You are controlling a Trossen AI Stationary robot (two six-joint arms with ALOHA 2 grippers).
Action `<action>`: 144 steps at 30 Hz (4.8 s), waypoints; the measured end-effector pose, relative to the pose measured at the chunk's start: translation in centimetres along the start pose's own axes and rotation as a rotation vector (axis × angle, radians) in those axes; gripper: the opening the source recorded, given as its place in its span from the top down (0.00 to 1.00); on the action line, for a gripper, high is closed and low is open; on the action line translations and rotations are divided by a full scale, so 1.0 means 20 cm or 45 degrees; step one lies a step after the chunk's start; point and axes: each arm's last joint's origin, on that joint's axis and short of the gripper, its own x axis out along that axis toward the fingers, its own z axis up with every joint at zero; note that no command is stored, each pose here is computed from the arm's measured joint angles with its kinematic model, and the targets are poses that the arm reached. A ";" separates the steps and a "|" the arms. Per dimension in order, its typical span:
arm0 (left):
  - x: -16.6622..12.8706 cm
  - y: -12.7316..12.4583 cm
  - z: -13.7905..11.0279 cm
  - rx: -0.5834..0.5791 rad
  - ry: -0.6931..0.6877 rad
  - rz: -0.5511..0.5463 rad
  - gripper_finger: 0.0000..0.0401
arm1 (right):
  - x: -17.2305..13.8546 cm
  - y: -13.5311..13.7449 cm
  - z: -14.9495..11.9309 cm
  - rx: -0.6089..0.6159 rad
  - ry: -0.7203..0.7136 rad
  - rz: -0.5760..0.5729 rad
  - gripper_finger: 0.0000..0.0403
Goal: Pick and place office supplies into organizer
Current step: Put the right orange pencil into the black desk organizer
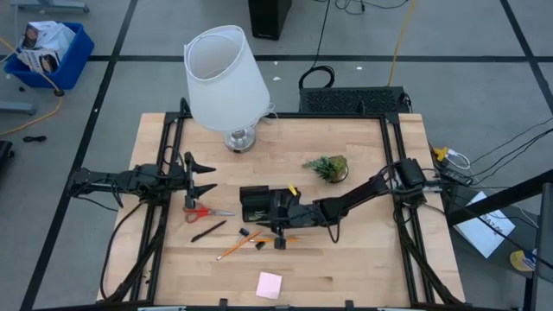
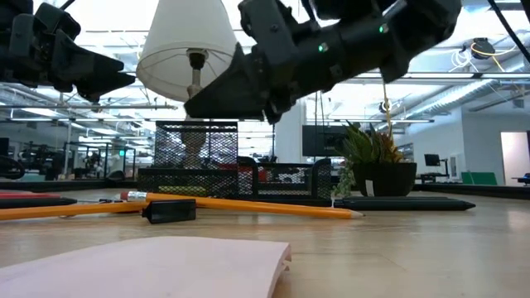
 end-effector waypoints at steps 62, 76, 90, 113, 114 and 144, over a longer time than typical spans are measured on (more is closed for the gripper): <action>0.00 0.00 0.00 -0.002 -0.008 -0.001 0.36 | 0.03 0.16 -0.29 0.000 0.363 0.095 0.80; 0.00 0.00 0.00 -0.002 -0.008 -0.001 0.36 | 0.04 0.16 -0.25 0.012 0.267 0.114 0.94; 0.00 0.00 0.00 -0.002 -0.008 -0.005 0.36 | 0.07 0.09 -0.11 0.026 -0.055 0.174 0.96; 0.00 0.00 0.00 -0.002 -0.008 -0.005 0.36 | 0.08 -0.38 0.15 -0.166 -0.640 -0.042 0.92; 0.00 0.00 0.00 -0.002 -0.008 -0.005 0.36 | 0.08 -0.40 0.15 -0.157 -0.653 -0.037 0.93; 0.00 0.00 0.00 -0.002 -0.008 -0.001 0.36 | 0.13 -0.46 0.20 -0.144 -0.666 -0.042 0.94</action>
